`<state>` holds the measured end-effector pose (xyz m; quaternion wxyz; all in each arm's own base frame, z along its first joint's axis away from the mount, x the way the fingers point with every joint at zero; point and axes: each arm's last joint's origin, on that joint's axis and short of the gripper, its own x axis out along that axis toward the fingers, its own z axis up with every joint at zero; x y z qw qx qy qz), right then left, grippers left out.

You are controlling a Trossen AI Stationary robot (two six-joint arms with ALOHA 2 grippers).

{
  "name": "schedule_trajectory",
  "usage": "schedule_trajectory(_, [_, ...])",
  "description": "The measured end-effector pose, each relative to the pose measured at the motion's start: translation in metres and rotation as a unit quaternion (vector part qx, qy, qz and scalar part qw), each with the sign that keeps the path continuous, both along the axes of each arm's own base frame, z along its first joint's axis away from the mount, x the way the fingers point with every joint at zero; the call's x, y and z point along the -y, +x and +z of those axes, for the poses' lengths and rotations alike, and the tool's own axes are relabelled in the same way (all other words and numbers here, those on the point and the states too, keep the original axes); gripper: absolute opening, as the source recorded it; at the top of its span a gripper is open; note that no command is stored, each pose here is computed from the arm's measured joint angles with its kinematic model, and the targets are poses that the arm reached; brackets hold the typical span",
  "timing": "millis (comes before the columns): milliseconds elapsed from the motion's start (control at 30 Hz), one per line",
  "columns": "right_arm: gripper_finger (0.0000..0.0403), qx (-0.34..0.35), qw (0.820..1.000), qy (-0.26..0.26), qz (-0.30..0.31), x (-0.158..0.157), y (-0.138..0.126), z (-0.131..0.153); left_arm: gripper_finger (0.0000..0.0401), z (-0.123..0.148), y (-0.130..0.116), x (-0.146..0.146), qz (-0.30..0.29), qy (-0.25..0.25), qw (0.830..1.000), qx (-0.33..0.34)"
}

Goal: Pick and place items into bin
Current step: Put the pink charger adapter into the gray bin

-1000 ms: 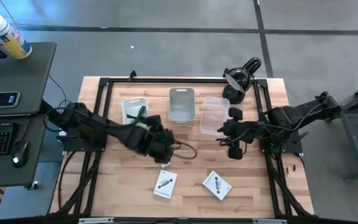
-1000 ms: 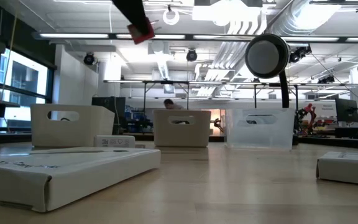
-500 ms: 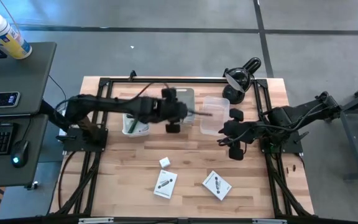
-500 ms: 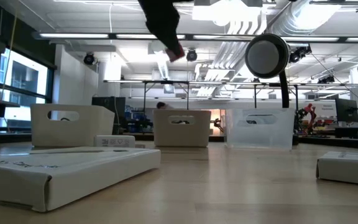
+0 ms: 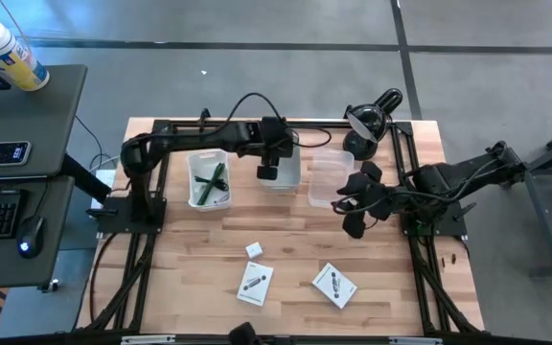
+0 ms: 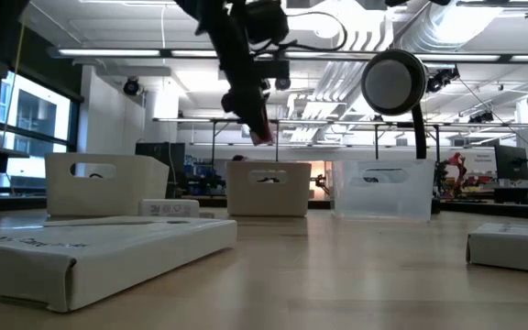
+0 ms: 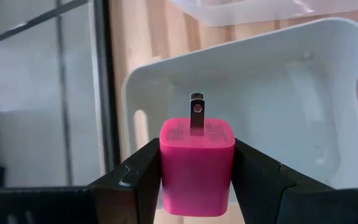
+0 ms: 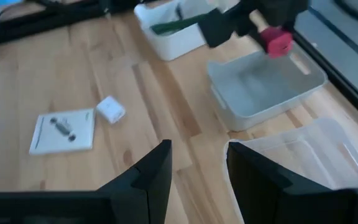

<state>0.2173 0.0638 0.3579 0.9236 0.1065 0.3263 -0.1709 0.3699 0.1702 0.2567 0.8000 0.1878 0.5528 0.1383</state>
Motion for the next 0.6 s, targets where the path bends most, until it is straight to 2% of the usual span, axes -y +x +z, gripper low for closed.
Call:
schedule_trajectory(400, [0.0145,0.040,0.998,-0.011,-0.040,0.001,0.003,0.005,0.0158,-0.038,0.013,-0.007,-0.044,-0.044,0.998,-0.029])
schedule_trajectory(600, [0.0145,0.043,0.998,-0.004,-0.046,0.001,0.003,0.004,0.0158,-0.041,0.016,-0.007,-0.047,-0.041,0.998,-0.029])
